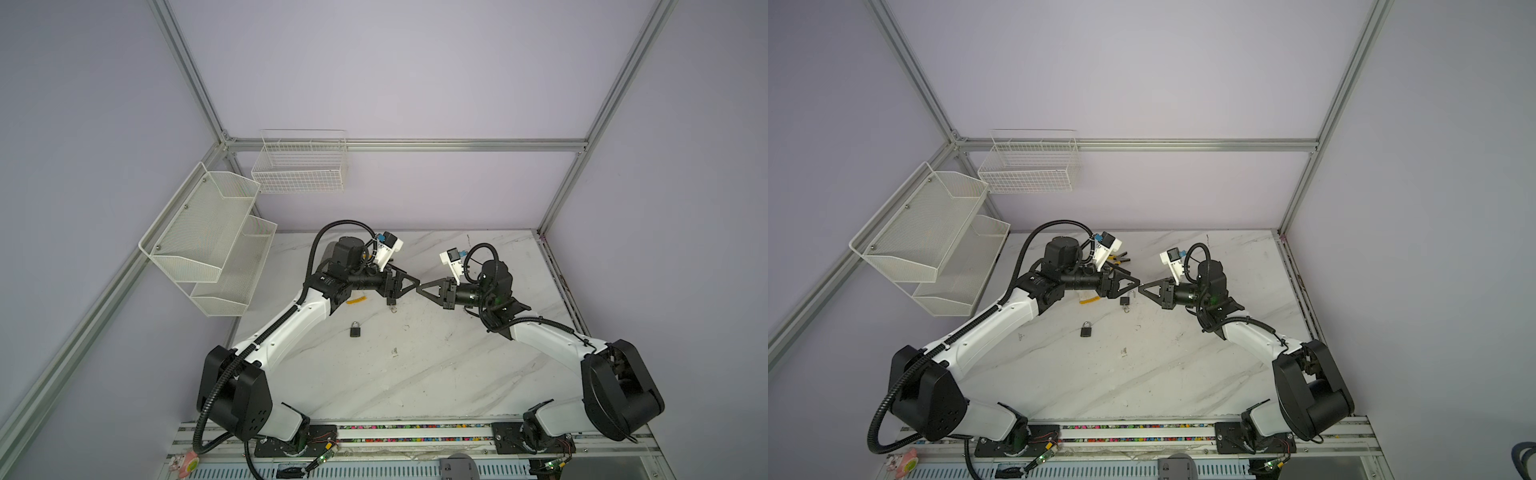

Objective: Unlock with the key

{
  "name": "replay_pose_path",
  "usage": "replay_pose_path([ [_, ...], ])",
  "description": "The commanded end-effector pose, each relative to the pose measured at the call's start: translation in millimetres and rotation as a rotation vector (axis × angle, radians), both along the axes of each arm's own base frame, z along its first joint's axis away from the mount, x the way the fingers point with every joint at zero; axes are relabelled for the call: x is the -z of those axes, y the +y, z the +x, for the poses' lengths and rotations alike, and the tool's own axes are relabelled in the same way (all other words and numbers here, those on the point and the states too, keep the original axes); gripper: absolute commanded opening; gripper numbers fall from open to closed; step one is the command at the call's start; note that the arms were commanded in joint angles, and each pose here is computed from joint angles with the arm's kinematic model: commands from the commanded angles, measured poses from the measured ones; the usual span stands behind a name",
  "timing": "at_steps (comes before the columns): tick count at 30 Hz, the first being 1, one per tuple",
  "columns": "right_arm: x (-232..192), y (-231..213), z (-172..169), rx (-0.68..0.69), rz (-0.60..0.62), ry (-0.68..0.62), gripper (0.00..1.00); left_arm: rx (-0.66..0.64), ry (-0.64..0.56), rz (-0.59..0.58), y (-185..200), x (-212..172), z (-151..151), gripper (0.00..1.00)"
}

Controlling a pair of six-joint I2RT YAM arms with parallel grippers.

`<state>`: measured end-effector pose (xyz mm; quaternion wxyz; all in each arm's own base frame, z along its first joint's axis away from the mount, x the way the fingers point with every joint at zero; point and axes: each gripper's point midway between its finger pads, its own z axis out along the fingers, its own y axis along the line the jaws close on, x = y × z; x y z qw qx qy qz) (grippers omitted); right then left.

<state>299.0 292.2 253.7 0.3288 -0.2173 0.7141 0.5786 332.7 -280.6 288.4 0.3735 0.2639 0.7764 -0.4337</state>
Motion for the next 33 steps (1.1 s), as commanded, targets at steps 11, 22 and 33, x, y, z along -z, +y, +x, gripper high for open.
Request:
replay_pose_path([
  [11,61,-28,19,0.283,-0.205,0.217,0.0,-0.675,0.268,0.215,117,73,-16,0.83],
  [22,76,2,-21,0.258,-0.141,0.283,0.0,-0.829,0.576,0.499,147,190,-38,0.82],
  [33,80,5,-20,0.254,-0.12,0.301,0.0,-0.891,0.672,0.641,147,249,-30,0.74],
])
